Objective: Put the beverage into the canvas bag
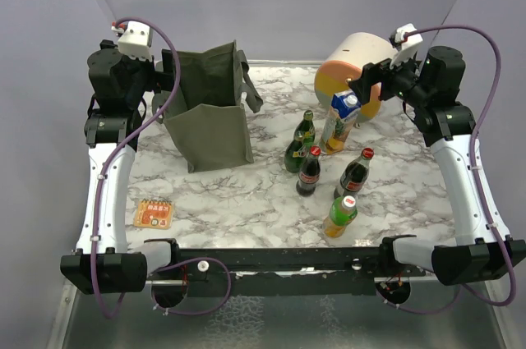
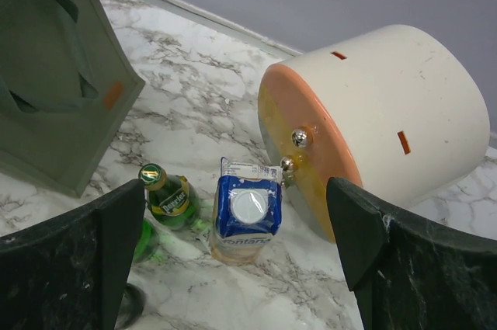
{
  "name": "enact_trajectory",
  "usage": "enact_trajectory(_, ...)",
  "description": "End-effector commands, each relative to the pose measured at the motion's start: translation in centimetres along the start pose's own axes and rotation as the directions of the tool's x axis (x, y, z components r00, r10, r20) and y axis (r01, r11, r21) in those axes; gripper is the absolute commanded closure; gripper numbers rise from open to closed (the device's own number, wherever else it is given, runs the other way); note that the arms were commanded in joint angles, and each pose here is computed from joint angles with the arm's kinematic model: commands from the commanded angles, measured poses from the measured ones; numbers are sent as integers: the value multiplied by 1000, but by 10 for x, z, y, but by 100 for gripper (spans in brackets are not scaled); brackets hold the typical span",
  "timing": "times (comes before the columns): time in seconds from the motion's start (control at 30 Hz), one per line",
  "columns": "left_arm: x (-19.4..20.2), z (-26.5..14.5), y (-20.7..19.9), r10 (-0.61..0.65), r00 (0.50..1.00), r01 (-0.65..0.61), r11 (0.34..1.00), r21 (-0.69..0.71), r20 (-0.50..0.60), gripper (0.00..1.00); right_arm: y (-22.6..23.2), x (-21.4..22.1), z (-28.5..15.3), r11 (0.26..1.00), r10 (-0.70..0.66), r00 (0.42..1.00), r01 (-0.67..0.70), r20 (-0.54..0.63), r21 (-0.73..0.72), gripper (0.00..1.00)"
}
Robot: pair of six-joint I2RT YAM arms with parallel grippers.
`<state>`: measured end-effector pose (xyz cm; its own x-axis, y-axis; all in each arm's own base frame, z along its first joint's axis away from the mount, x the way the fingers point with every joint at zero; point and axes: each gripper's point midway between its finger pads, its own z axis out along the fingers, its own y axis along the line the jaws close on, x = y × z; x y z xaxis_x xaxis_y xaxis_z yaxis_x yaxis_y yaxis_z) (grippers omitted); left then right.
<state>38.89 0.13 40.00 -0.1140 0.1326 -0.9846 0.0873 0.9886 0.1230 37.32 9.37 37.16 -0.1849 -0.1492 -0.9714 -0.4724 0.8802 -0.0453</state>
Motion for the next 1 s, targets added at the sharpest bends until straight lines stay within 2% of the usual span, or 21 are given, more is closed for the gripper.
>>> enact_trajectory(0.0,-7,-3,-2,-3,1000,2,1000,22,22,1,8,1,-4,1000,-3,1000,3,5,-27,1)
enact_trajectory(0.47,0,-5,-2,14,1000,-14,1000,23,-7,1,10,2,-7,999,-10,1000,10,0,-34,1)
enact_trajectory(0.63,15,-2,4,2,994,-3,1000,-8,-106,1,16,2,-10,994,-65,998,64,-16,-86,1)
enact_trajectory(0.8,26,0,-6,-43,972,53,998,40,-229,1,23,10,-6,985,-92,993,80,-74,-155,1)
enact_trajectory(0.97,41,3,-14,-86,951,109,992,60,-298,1,34,18,-6,965,-130,987,103,-98,-239,1)
